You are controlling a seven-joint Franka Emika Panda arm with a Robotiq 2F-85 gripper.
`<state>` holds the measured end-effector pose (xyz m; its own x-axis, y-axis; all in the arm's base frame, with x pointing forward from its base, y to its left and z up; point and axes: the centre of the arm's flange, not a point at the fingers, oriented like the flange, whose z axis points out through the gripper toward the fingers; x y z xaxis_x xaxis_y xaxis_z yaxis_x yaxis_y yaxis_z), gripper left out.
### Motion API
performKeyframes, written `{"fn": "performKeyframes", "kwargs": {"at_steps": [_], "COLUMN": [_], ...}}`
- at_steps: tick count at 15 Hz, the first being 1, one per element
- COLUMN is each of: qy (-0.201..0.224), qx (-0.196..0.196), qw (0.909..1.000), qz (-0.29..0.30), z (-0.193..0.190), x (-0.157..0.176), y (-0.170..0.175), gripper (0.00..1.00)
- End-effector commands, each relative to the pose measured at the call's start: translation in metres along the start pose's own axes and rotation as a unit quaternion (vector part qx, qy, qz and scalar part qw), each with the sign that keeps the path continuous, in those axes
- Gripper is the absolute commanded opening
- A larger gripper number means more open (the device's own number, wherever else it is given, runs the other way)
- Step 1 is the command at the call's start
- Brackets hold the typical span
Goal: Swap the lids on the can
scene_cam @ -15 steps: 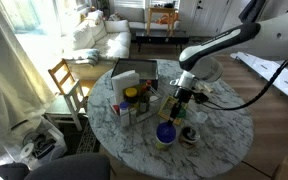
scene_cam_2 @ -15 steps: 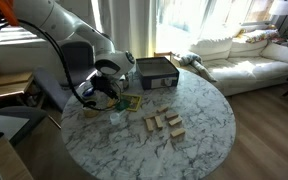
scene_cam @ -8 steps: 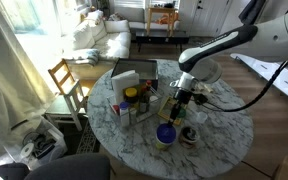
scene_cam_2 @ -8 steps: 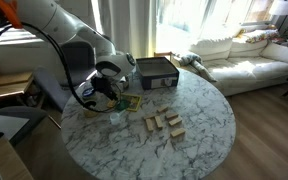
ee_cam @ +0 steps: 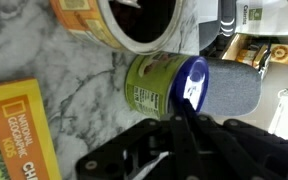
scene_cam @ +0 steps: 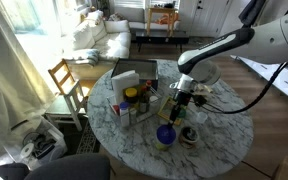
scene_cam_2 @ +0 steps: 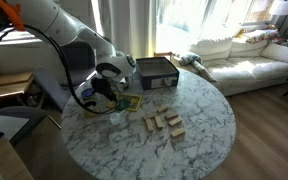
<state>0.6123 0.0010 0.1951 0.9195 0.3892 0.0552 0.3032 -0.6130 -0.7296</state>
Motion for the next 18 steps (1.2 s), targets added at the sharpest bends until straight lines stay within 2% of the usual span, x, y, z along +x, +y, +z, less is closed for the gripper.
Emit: {"fn": "performKeyframes", "kwargs": {"at_steps": [1, 12, 13, 18], "qy": [-0.004, -0.009, -0.009, -0.006], "qx": [0.009, 0.005, 0.006, 0.005], "qw": [0.9999, 0.9997, 0.9996, 0.9997], "qz": [0.011, 0.024, 0.025, 0.024], "z": [0.0029, 0.0053, 0.0051, 0.0000], "x": [0.0025, 0.0004, 0.0004, 0.0004], "y": [0.0055, 0.0059, 0.0060, 0.0051], "gripper": [0.01, 0.01, 0.21, 0.58]}}
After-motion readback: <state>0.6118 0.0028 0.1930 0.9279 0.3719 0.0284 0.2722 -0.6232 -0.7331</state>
